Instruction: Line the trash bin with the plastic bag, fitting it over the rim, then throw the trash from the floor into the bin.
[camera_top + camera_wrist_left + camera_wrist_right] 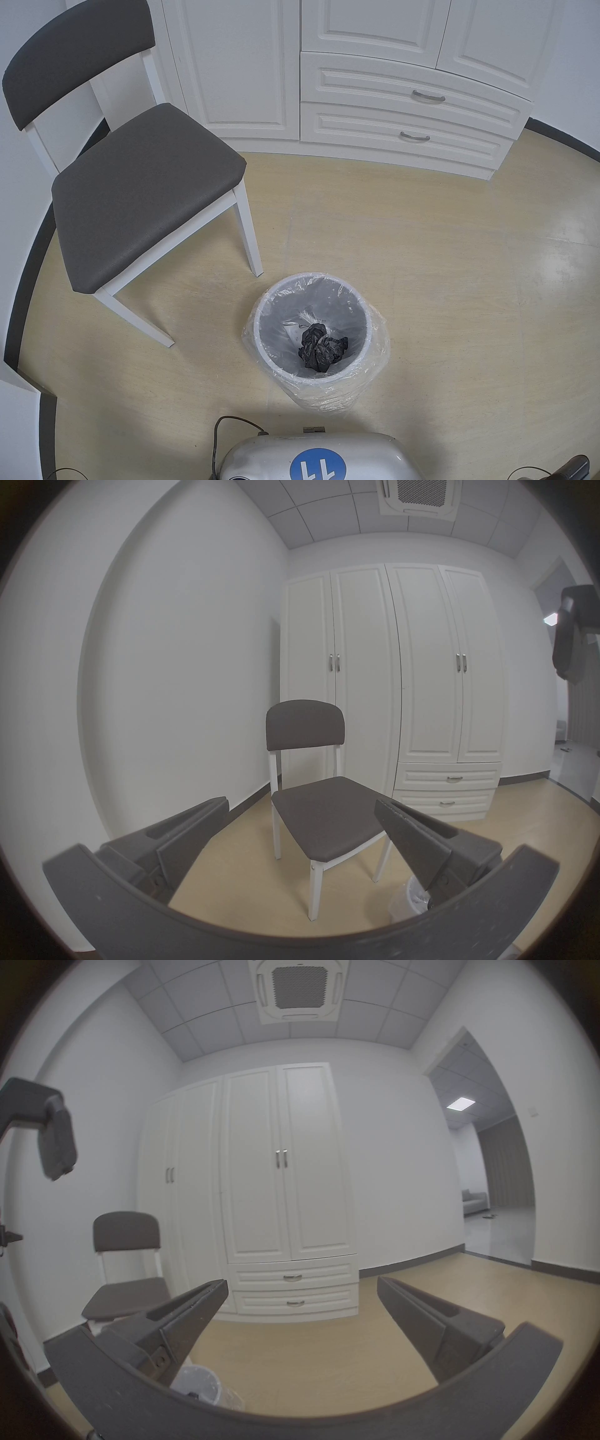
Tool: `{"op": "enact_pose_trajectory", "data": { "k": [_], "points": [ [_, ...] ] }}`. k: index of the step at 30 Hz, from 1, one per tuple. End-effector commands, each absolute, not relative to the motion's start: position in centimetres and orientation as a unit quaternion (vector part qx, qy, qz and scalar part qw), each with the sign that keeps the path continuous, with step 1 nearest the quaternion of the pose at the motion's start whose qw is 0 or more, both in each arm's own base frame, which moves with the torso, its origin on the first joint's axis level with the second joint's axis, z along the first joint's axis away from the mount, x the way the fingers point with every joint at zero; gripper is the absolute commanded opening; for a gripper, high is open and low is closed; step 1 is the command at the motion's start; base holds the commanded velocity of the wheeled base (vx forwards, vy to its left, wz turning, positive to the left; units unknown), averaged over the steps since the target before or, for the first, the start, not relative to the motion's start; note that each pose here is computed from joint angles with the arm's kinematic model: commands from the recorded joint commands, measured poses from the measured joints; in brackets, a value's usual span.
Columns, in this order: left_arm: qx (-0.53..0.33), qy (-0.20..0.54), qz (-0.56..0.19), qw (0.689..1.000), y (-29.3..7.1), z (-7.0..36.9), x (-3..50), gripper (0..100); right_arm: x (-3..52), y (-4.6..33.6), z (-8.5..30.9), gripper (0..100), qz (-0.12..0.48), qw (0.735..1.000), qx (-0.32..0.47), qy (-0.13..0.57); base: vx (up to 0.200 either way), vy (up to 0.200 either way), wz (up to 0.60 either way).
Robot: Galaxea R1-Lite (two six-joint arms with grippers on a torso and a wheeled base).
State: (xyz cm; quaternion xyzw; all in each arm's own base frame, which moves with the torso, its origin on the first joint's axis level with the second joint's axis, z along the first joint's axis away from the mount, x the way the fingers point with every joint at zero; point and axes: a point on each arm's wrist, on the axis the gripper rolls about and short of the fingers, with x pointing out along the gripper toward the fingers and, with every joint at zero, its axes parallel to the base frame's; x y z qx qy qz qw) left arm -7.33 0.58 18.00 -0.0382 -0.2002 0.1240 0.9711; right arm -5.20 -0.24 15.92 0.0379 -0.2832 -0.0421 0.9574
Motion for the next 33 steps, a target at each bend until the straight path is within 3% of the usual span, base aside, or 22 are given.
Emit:
{"op": "enact_pose_trajectory", "data": {
  "k": [1, 13, 14, 21, 23, 29, 33],
  "points": [
    [-0.032, -0.193, 0.119, 0.973, 0.6, 16.4, -6.2, 100, -5.4, -0.1, 15.9, 100, -0.027, 0.957, 0.001, -0.289, 0.000, 0.000, 0.00],
    [-0.035, -0.228, 0.121, 0.966, 0.6, 13.0, -3.8, 100, -4.7, -0.3, 14.6, 100, -0.072, 0.954, -0.007, -0.290, 0.000, 0.000, 0.00],
    [-0.035, -0.209, 0.121, 0.970, 0.6, 11.9, -3.3, 100, -3.9, -0.3, 13.1, 100, -0.078, 0.957, -0.006, -0.279, 0.000, 0.000, 0.00],
    [-0.049, -0.152, 0.119, 0.980, 0.6, 10.6, -2.8, 100, -3.6, -0.6, 12.4, 100, -0.141, 0.960, 0.022, -0.239, 0.000, 0.000, 0.00],
    [-0.049, -0.152, 0.119, 0.980, 0.6, 10.6, -2.8, 100, -3.6, -0.6, 12.4, 100, -0.141, 0.960, 0.022, -0.239, 0.000, 0.000, 0.00],
    [-0.034, -0.041, 0.125, 0.991, 0.6, 8.3, -2.4, 100, -3.1, -0.7, 11.3, 100, -0.155, 0.969, 0.038, -0.186, 0.000, 0.000, 0.00],
    [-0.034, -0.039, 0.124, 0.991, 0.6, 8.3, -2.4, 100, -2.8, -0.8, 10.3, 100, -0.165, 0.975, 0.047, -0.140, 0.000, 0.000, 0.00]
  ]
}}
